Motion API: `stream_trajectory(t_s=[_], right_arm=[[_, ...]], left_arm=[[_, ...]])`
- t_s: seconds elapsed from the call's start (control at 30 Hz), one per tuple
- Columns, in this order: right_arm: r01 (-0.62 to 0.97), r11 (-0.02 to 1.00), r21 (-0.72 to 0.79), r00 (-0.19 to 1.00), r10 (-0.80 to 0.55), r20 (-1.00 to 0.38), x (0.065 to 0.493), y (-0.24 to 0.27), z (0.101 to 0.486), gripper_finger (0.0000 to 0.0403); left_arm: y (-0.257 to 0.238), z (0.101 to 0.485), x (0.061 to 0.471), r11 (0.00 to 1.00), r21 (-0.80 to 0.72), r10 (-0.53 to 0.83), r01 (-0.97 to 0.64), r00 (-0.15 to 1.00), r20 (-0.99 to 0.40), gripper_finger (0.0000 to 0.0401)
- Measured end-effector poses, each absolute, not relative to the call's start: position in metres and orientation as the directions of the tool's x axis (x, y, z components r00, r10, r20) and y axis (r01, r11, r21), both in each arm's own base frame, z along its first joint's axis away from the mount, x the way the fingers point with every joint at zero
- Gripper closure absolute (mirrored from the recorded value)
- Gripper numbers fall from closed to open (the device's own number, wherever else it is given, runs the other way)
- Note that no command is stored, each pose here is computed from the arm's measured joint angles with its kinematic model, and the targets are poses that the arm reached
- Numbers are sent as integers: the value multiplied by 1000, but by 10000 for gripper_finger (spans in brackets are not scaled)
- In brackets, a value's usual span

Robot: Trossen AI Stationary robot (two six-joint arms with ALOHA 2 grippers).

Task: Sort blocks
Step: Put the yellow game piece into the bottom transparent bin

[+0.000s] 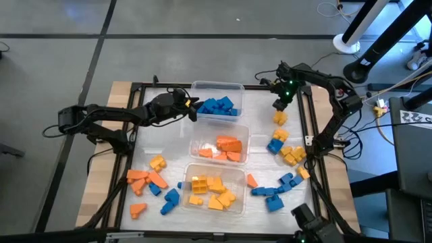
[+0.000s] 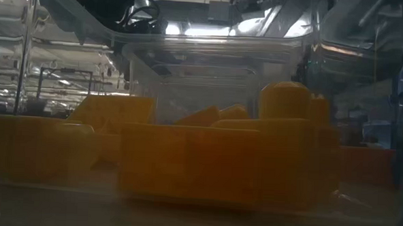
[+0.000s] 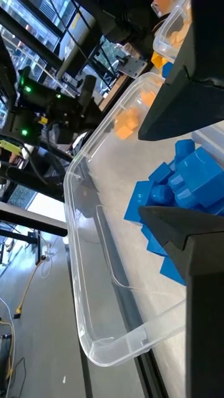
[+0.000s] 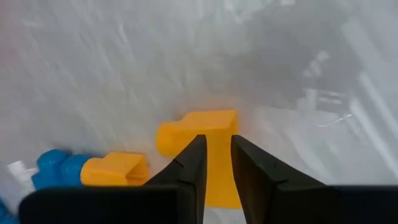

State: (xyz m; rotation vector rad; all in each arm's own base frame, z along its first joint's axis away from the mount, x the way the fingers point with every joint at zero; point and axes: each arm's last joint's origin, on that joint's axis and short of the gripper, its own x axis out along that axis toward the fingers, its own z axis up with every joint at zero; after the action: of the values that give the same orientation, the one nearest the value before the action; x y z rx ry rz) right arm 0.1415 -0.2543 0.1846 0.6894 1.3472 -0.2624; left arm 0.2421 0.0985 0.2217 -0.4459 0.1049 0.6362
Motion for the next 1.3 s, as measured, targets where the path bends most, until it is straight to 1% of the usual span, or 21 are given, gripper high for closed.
stream_trajectory(t_s=[0.2,0.57,0.67,0.8,0.9,0.97,1.07,1.23,1.3], right_arm=[[572,793,213,175,136,-975,142,-261,191,329],[552,797,243,203,154,-967,143,-260,192,326],[553,796,247,197,163,-967,143,-261,190,310],[562,799,214,144,160,-976,142,-262,184,266],[563,797,218,138,169,-976,143,-263,182,233],[564,795,222,134,177,-975,142,-262,182,218],[553,800,231,135,188,-973,142,-261,182,207],[519,796,310,198,241,-950,141,-255,171,205],[512,798,316,195,250,-948,140,-253,167,205]], left_arm=[[98,222,242,713,-370,551,-595,802,-229,230],[98,222,242,713,-370,551,-595,802,-229,230],[99,222,242,713,-370,551,-596,802,-229,230],[99,222,242,713,-370,551,-596,802,-229,230],[98,222,242,713,-370,551,-595,802,-229,230],[99,222,242,713,-370,551,-596,802,-230,230],[98,222,242,713,-370,551,-596,802,-230,230],[98,222,242,713,-370,551,-596,802,-230,230],[98,222,242,713,-370,551,-596,802,-230,230]])
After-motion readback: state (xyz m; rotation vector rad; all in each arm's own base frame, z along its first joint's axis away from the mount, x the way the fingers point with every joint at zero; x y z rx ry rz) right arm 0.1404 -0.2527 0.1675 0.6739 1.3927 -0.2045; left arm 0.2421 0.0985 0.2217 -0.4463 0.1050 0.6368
